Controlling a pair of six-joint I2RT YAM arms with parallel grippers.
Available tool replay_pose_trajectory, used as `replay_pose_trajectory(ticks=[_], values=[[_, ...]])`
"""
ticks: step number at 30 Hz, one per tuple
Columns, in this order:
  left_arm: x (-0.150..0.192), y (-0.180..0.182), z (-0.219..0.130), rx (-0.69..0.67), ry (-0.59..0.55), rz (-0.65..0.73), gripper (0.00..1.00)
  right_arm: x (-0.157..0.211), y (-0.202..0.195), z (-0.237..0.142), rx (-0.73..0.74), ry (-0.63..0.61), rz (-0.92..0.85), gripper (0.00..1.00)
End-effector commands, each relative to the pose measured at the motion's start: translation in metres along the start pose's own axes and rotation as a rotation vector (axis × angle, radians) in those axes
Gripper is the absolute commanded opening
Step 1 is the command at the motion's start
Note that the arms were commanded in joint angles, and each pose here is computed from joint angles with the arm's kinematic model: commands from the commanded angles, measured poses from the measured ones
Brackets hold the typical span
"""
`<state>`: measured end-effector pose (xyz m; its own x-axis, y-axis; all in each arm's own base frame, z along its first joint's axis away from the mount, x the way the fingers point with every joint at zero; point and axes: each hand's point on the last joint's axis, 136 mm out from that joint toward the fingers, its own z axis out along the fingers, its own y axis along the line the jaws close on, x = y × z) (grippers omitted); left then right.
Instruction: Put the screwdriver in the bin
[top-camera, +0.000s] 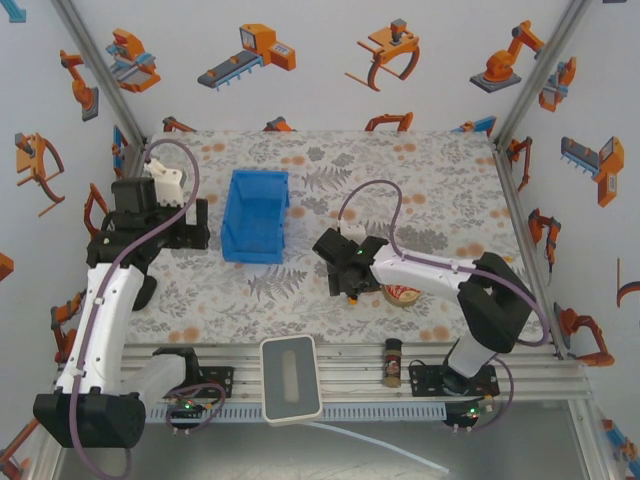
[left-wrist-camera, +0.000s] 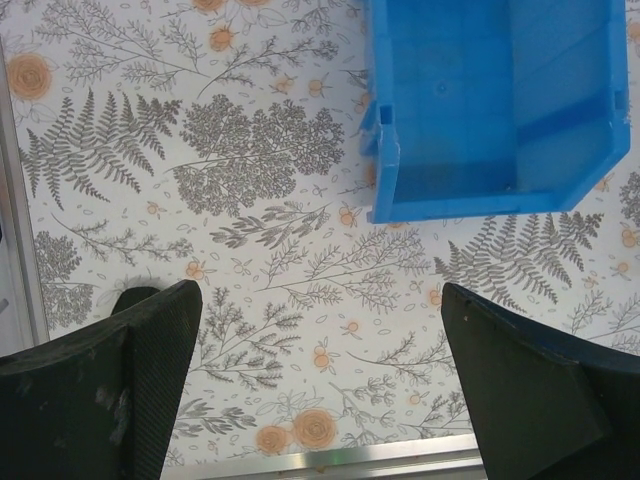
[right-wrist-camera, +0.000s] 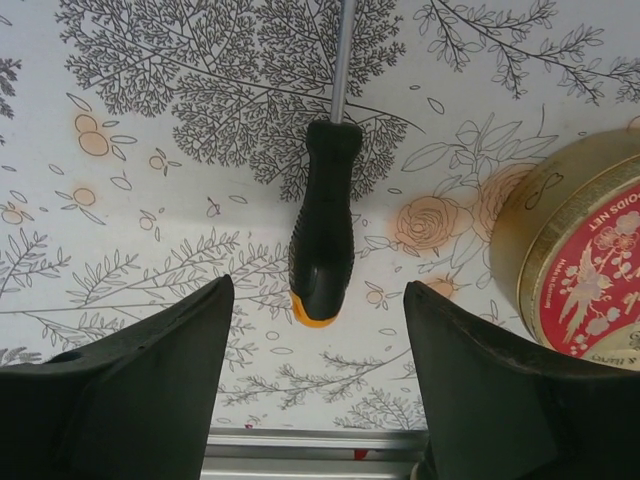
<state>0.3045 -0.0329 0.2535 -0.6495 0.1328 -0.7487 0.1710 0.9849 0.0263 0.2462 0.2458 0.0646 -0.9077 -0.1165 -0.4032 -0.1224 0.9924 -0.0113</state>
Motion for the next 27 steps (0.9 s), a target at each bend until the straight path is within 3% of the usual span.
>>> replay_pose_trajectory(ticks=[1, 5, 20, 27], values=[[0.008, -0.007, -0.002, 0.033, 0.014, -0.003, 0.97, -0.007, 0.011, 0.004, -0.030, -0.019, 0.050, 0.61], [0.009, -0.008, 0.000, 0.036, 0.014, -0.005, 0.97, 0.000, 0.012, 0.015, -0.003, 0.018, 0.046, 0.56], [0.013, -0.010, 0.000, 0.042, 0.010, -0.012, 0.97, 0.016, -0.004, 0.030, 0.057, 0.033, 0.094, 0.51], [0.019, -0.011, 0.002, 0.042, 0.027, 0.001, 0.97, 0.016, -0.008, 0.029, 0.058, 0.013, 0.118, 0.44]])
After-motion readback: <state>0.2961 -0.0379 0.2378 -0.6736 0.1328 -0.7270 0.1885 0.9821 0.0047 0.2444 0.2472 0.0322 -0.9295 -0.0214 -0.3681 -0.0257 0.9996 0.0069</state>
